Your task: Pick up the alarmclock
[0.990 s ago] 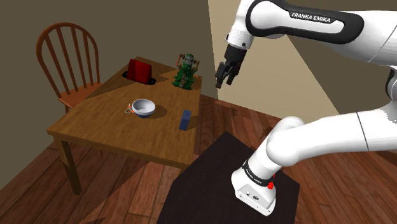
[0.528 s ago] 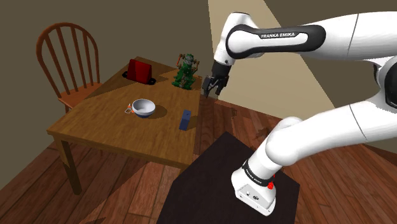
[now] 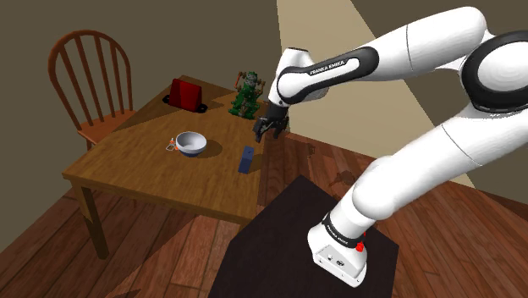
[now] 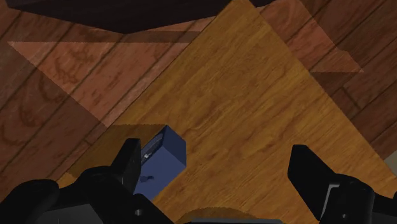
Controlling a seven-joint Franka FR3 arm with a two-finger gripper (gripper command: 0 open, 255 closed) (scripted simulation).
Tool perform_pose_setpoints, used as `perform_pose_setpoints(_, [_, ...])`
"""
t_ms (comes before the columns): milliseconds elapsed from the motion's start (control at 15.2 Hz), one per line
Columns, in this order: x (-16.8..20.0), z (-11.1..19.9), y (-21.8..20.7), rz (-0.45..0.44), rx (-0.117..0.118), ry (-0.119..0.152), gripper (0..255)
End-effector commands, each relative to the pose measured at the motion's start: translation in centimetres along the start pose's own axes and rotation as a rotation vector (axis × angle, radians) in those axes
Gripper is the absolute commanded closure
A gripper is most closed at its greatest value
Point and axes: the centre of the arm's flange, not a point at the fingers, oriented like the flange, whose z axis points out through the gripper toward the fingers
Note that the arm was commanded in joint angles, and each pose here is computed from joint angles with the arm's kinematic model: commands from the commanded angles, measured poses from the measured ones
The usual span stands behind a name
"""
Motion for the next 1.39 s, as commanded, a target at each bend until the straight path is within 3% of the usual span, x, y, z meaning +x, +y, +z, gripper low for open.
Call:
perform_pose_setpoints(0, [1.0,2.3,0.5,0.027,-0.001,0.009,0])
perform_pose_setpoints(924, [9.6,17.8,3.9,0.211,-0.008,0.052,0])
perform_pose_setpoints(1320, [9.7,21.0,4.0,0.211,-0.008,0.052,0])
